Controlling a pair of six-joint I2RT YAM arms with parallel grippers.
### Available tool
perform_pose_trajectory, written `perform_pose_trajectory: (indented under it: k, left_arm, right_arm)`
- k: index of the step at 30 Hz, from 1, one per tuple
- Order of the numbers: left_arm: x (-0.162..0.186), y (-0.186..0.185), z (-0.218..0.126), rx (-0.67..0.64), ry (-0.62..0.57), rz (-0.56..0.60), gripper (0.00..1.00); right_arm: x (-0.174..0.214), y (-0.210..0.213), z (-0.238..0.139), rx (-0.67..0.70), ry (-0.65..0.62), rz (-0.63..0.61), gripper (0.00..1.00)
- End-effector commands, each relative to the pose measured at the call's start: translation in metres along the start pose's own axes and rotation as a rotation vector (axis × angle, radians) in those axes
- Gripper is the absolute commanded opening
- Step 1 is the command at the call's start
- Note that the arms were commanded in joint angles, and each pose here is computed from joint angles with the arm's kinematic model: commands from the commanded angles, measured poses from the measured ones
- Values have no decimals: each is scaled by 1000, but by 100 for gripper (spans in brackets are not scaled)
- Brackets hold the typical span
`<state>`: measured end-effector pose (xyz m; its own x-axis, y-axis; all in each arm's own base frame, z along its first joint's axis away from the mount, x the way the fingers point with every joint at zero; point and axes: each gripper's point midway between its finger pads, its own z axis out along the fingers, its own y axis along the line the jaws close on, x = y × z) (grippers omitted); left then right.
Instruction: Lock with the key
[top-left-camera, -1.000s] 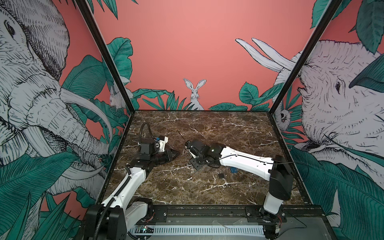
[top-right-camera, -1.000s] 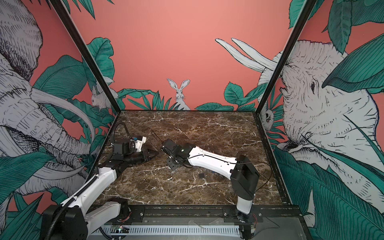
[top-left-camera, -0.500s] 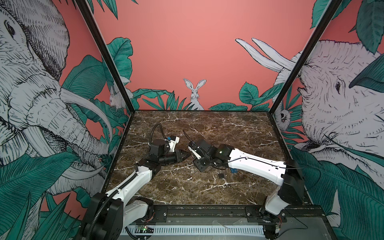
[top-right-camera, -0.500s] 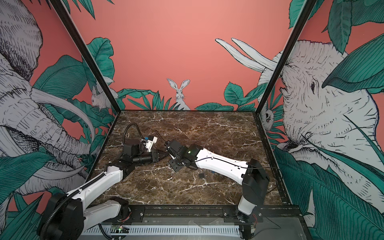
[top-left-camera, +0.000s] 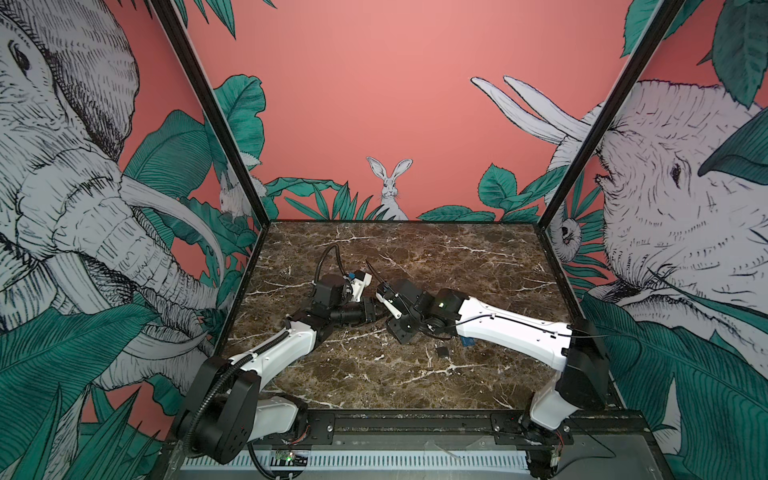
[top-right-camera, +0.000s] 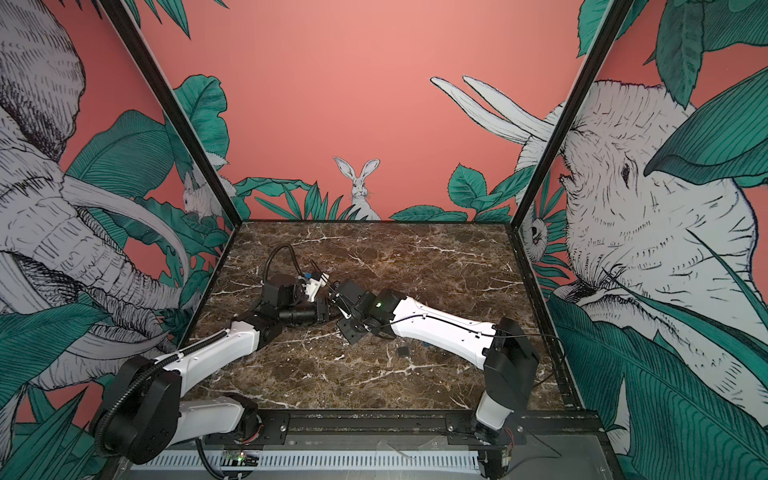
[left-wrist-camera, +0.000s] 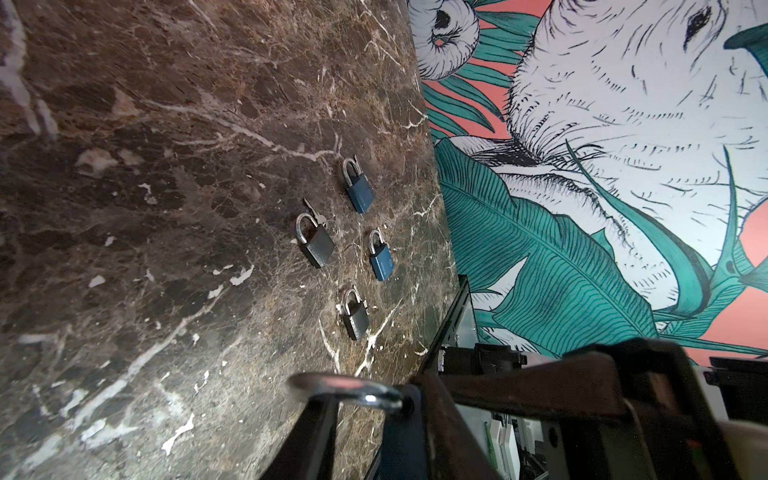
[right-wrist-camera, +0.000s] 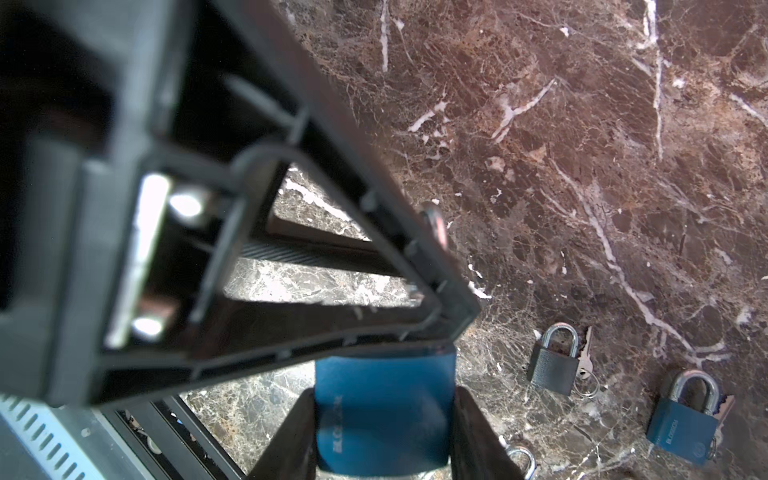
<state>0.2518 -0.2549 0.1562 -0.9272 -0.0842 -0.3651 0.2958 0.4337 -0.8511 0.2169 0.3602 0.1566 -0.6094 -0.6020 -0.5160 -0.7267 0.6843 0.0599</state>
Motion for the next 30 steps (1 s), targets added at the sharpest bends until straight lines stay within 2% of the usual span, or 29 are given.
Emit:
perform_pose_trajectory:
  k: [1,13,19,22,29,30]
  left_arm:
    - [-16,-15,2,35,-33,45,36]
    - [-27,-12,11,31,-33,43,33]
    - [-26,-10,14,31,-25,37,27]
    - [-25,-10,15,34,-20,39,23]
    - [-24,-6,18,37,-13,22,0]
    - [-24,-6,18,38,-13,20,0]
  right_arm:
    - [-17,4,-15,-28,-79,21,13]
    - [-16,7,-15,-50,-75,18,11]
    - [-18,8,-16,-54,-81,14,10]
    - [-18,8,-16,-55,-82,14,10]
    - [-19,9,-18,-61,-85,15,7]
    - [-18,9,-17,-60,-83,14,7]
